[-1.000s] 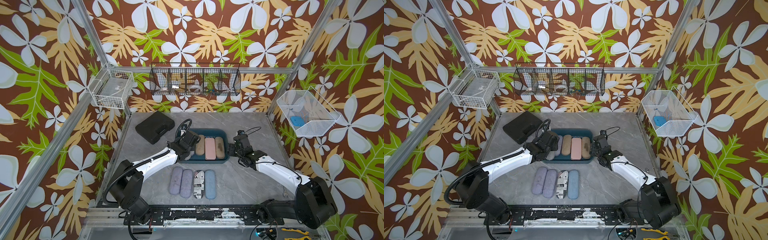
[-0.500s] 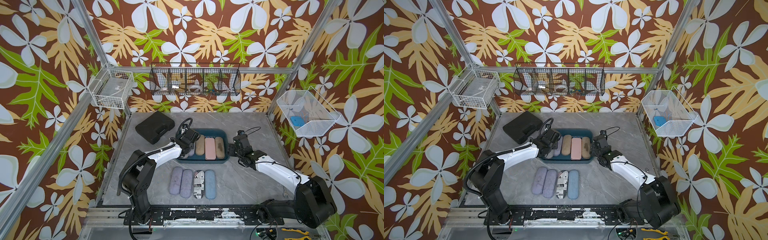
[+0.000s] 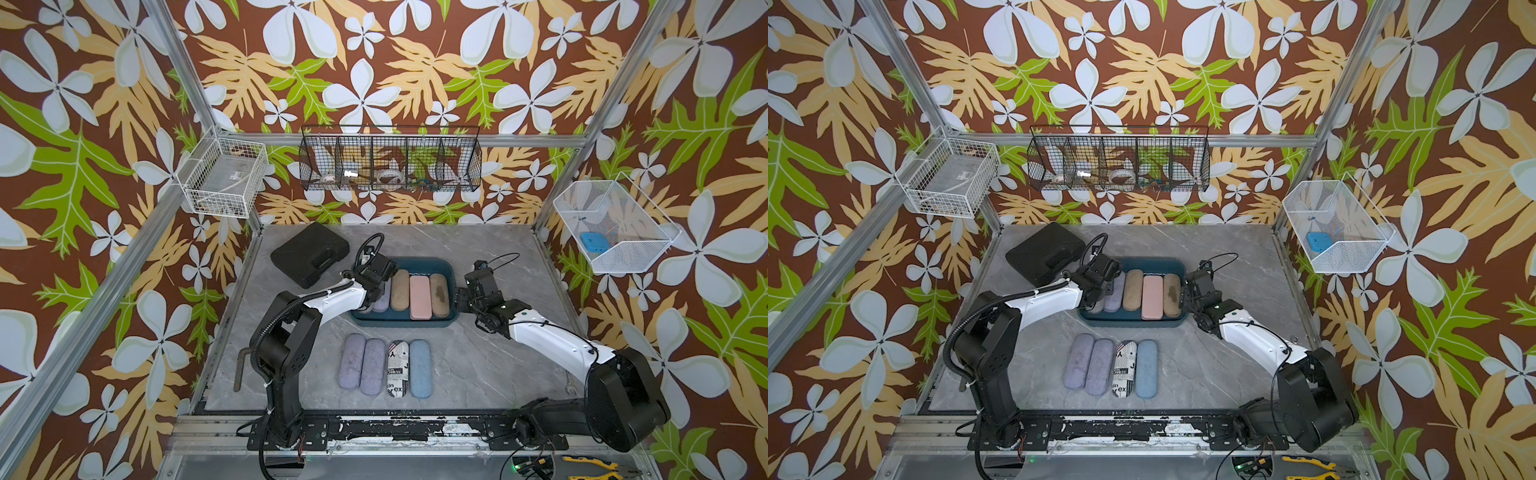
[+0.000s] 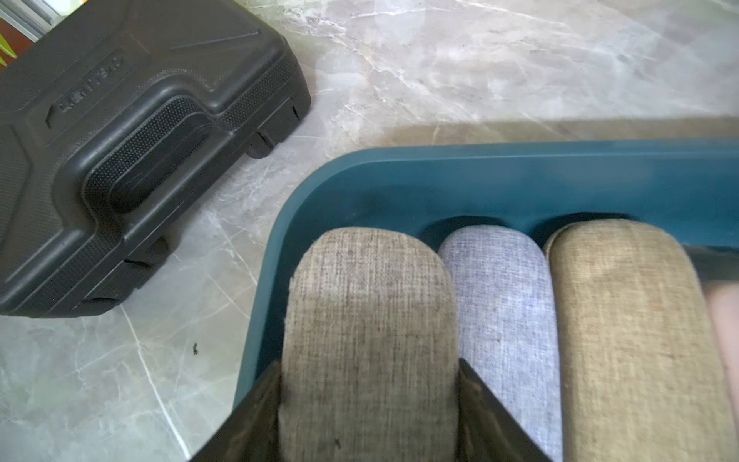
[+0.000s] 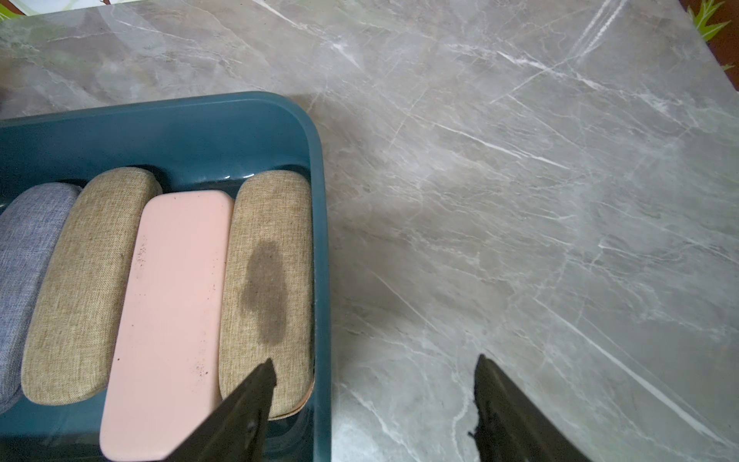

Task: Put the glasses cases into the storage boxes
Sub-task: Place the glasses case in the storage box.

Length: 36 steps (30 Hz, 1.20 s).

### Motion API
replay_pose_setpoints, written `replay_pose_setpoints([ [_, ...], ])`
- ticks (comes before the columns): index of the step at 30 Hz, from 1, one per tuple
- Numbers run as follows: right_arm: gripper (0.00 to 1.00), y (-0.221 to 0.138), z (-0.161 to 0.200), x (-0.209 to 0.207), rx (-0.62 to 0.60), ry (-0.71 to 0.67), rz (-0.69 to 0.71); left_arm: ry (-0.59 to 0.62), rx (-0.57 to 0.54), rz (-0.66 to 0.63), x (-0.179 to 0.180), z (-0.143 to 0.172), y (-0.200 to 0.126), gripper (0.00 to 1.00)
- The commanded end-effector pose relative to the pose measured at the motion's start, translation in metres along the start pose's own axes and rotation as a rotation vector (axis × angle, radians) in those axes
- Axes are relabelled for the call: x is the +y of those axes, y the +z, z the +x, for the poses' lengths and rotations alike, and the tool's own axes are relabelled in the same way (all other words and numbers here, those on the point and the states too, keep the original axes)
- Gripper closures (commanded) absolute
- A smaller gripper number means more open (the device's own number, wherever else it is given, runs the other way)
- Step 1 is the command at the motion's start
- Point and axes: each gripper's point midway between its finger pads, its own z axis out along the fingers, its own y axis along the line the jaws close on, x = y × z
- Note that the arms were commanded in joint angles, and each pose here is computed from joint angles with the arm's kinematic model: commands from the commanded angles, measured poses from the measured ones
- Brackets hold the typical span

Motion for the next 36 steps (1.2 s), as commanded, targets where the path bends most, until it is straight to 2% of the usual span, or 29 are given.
replay_pose_setpoints([
  [1, 0.23, -0.002, -0.006, 0.0, -0.018, 0.0, 0.004, 0.025, -0.013, -0.046, 0.007, -0.005, 0.002, 0.39],
  [22, 0.23, -0.003, -0.007, -0.001, -0.017, -0.005, 0.014, 0.043, 0.021, -0.044, -0.001, -0.001, 0.025, 0.35],
  [36, 0.23, -0.01, -0.012, -0.001, -0.03, 0.005, 0.005, 0.012, -0.027, -0.014, 0.0, -0.029, 0.003, 0.28],
])
